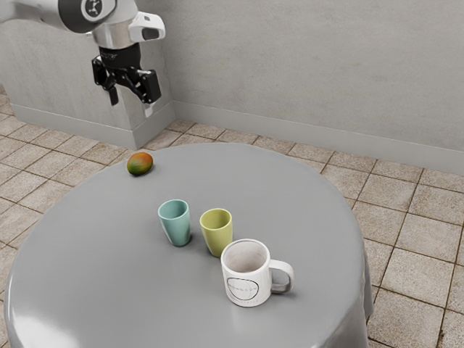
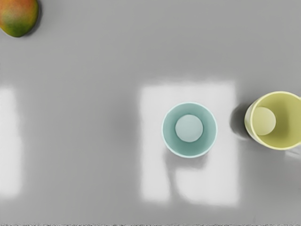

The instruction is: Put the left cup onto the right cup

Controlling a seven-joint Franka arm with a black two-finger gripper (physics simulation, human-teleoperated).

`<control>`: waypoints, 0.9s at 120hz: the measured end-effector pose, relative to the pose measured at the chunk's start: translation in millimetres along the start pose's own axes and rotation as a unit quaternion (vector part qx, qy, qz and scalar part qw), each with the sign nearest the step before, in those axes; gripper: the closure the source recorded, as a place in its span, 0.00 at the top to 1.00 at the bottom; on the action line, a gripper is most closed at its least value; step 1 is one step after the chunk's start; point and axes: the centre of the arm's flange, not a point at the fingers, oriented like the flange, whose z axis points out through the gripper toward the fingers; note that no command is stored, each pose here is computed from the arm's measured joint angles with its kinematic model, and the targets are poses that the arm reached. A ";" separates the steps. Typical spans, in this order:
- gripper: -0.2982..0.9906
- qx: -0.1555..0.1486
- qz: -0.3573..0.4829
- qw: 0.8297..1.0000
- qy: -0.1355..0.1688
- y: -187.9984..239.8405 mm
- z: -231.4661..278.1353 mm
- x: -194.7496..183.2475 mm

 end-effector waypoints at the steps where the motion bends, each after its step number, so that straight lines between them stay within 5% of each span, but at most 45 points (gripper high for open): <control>1: 0.77 0.000 0.000 1.000 0.000 0.1 -0.2 -0.2; 36: 0.77 -0.001 0.011 1.000 -0.006 30.1 3.4 1.7; 83: 0.77 0.004 -0.055 0.998 -0.039 43.5 75.7 34.9; 108: 0.77 0.002 -0.078 0.996 -0.044 53.1 112.0 22.5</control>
